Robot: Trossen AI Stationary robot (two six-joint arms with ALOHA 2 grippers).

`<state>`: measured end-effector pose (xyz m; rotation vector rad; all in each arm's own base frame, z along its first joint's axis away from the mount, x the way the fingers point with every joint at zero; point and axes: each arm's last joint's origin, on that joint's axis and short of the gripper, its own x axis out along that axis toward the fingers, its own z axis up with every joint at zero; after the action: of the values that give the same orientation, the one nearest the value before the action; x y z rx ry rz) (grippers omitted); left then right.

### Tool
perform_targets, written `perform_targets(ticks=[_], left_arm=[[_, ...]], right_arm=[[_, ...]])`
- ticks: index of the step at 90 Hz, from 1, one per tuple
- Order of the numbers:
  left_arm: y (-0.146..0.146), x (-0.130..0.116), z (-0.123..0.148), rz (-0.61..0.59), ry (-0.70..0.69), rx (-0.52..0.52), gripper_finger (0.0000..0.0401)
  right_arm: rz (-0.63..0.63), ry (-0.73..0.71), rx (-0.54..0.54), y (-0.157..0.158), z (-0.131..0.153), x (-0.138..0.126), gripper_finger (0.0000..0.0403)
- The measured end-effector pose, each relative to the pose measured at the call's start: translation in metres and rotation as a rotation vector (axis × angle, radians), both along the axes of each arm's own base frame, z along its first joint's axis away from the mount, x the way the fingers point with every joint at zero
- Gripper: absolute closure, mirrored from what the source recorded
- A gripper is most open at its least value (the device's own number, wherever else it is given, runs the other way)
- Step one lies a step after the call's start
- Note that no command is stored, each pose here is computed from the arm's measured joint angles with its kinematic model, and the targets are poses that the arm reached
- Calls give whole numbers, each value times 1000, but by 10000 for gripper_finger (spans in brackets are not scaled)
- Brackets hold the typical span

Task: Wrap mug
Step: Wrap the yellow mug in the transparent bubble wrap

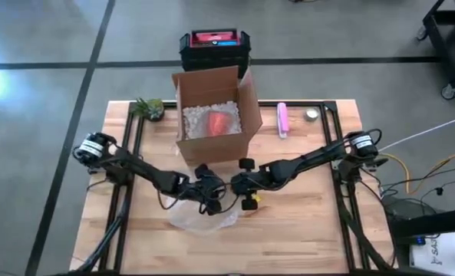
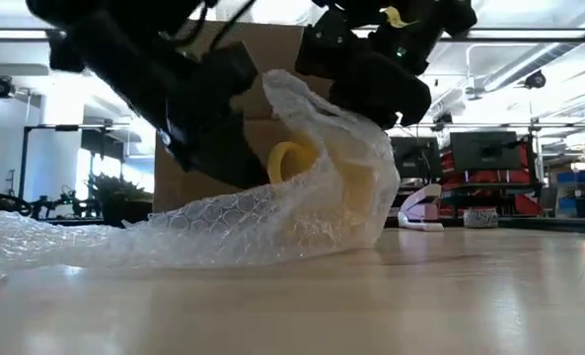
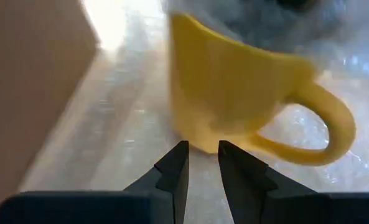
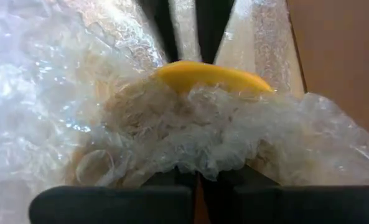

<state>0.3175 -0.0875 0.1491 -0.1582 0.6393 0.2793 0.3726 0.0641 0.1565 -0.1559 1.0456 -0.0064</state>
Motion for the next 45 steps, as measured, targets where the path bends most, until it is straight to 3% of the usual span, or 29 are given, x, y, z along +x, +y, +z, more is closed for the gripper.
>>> perform_targets(ticks=[22, 45], left_arm=[[-10, 13, -8, -182, -69, -116, 327], [-14, 15, -4, -306, -96, -180, 327]], right_arm=[[36, 40, 99, 12, -2, -4, 403], [84, 105, 109, 44, -3, -16, 403]])
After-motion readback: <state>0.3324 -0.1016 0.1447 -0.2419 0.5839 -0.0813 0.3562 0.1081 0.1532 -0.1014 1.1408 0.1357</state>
